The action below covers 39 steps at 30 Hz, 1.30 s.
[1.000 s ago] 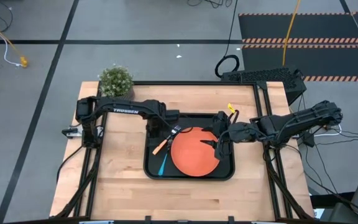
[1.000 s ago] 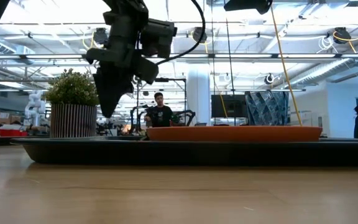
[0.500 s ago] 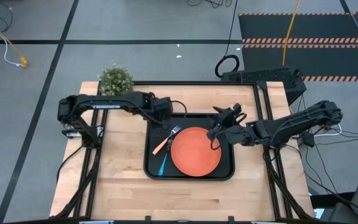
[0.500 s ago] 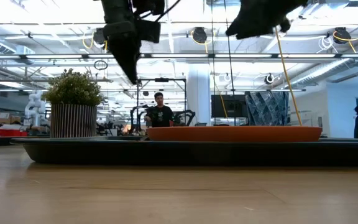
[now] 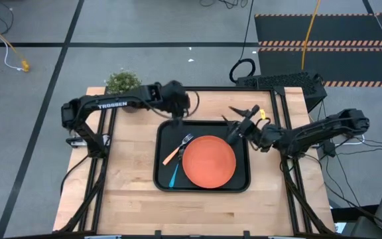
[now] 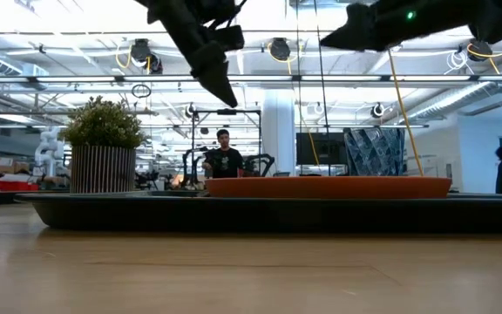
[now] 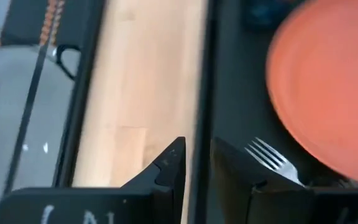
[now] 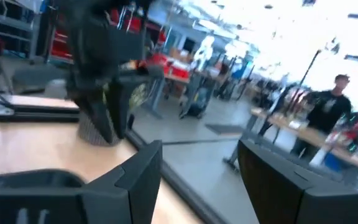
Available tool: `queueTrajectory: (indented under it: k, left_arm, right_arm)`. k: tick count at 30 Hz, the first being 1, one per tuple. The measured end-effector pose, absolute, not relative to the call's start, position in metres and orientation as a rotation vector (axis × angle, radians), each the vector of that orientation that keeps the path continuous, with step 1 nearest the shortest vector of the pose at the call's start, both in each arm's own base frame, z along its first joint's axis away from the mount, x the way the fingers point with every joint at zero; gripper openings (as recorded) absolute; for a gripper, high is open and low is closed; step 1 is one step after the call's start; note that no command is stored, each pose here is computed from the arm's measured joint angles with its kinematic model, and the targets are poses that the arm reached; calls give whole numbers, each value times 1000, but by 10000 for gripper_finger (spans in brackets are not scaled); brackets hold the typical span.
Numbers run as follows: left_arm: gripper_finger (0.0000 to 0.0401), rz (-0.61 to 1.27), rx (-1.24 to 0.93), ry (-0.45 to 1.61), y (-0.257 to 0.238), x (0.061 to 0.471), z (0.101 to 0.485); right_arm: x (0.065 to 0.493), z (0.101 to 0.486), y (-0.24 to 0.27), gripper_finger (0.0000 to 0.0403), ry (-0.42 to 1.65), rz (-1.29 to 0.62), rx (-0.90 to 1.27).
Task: Pick and place plate/cup/fork/spoon on tray
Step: Adjust the orange fork on the black tray
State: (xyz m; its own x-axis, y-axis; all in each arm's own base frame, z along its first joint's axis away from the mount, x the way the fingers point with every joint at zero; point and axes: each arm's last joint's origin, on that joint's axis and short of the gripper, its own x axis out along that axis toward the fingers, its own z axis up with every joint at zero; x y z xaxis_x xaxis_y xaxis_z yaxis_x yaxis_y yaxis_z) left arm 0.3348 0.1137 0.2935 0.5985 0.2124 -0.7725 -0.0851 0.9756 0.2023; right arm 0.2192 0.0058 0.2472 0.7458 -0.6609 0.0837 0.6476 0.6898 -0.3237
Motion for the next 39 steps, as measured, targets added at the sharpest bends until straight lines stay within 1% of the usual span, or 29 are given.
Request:
queueTrajectory:
  k: [3,7,11,15,17,20,24,26,28,31,34,39]
  left_arm:
    - [79,260,32,840,127,335,297]
    - [79,369,-139,647,137,342,309]
    - [79,330,-114,507,135,351,320]
    - [79,266,-57,514,118,357,320]
    - [79,242,-88,568,106,358,315]
    - [79,226,-107,773,82,335,315]
    - [79,396,-37,1000,54,288,331]
    - [79,434,-60,1043,41,271,338]
    - [79,438,-101,1051,30,263,341]
    - [79,419,-60,1059,15,264,340]
    - [79,426,59,1104,3,278,321]
    - [79,541,257,1349,0,297,275]
  right_arm:
    - [209,260,-1,201,2,-760,-340]
    - [196,268,-10,201,2,-795,-322]
    - [190,262,-12,201,60,-785,-261]
    - [190,247,-5,201,143,-709,-166]
    - [192,243,-1,201,148,-666,-101]
    - [193,241,6,201,133,-625,-12]
    - [193,244,11,201,96,-599,-4]
    - [193,246,11,201,85,-601,-20]
    - [194,248,11,201,65,-602,-15]
    - [194,251,9,201,49,-609,-31]
    - [194,252,5,201,54,-631,-80]
    - [194,252,-6,201,86,-687,-155]
